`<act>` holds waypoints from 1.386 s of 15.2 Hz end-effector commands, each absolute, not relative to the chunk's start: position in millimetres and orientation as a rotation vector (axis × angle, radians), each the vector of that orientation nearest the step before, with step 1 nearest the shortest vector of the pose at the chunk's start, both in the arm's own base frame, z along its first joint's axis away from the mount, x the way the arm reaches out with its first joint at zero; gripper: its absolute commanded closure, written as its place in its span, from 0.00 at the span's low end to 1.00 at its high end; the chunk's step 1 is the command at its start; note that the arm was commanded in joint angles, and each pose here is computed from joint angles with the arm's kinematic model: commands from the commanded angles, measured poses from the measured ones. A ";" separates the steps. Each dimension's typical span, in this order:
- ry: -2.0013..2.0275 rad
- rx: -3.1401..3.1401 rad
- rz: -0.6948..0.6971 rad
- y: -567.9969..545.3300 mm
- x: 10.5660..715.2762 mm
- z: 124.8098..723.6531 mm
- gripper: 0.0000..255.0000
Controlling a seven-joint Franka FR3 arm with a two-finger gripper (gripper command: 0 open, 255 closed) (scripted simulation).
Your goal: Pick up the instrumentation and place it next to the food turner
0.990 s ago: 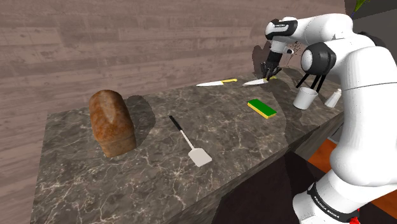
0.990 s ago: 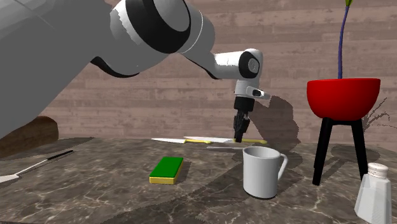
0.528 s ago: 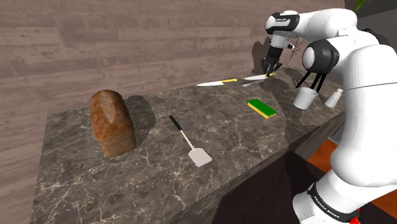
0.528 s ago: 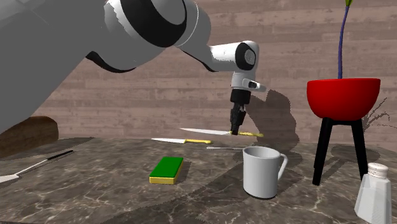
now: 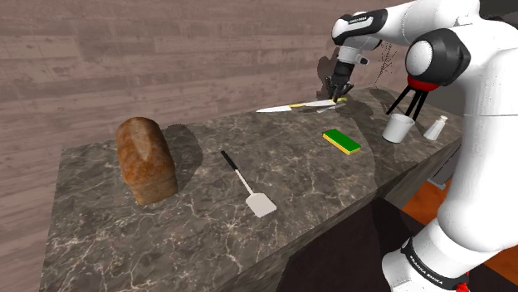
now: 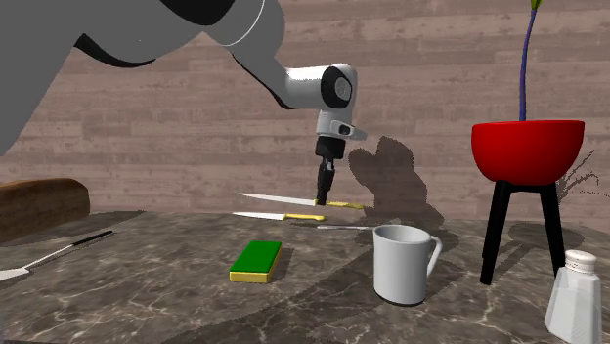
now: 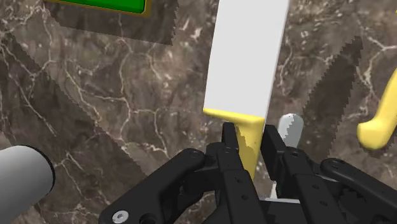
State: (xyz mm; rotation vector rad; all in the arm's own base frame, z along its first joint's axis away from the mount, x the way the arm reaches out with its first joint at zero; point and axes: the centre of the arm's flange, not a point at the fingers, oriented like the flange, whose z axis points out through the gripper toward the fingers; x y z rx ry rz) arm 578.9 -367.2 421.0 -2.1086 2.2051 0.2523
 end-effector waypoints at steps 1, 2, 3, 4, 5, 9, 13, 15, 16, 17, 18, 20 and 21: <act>2.206 -2.108 0.253 -339.6 584.9 421.3 1.00; 2.206 -2.108 0.253 -326.7 587.8 421.3 1.00; 2.206 -2.108 0.253 -313.8 590.7 421.3 1.00; 2.206 -2.108 0.253 -301.0 593.6 421.4 1.00; 2.206 -2.108 0.253 -288.1 596.5 421.4 1.00; 2.206 -2.108 0.253 -236.6 608.1 421.4 1.00; 2.206 -2.108 0.253 -185.1 619.7 421.5 1.00; 2.206 -2.108 0.253 -159.3 625.5 421.5 1.00; 2.206 -2.108 0.253 -146.5 628.4 421.6 1.00; 2.206 -2.108 0.253 -133.6 631.3 421.6 1.00; 2.206 -2.108 0.253 -120.7 634.2 421.6 1.00; 2.206 -2.108 0.253 -95.0 640.0 421.6 1.00; 2.206 -2.108 0.253 -82.1 642.9 421.6 1.00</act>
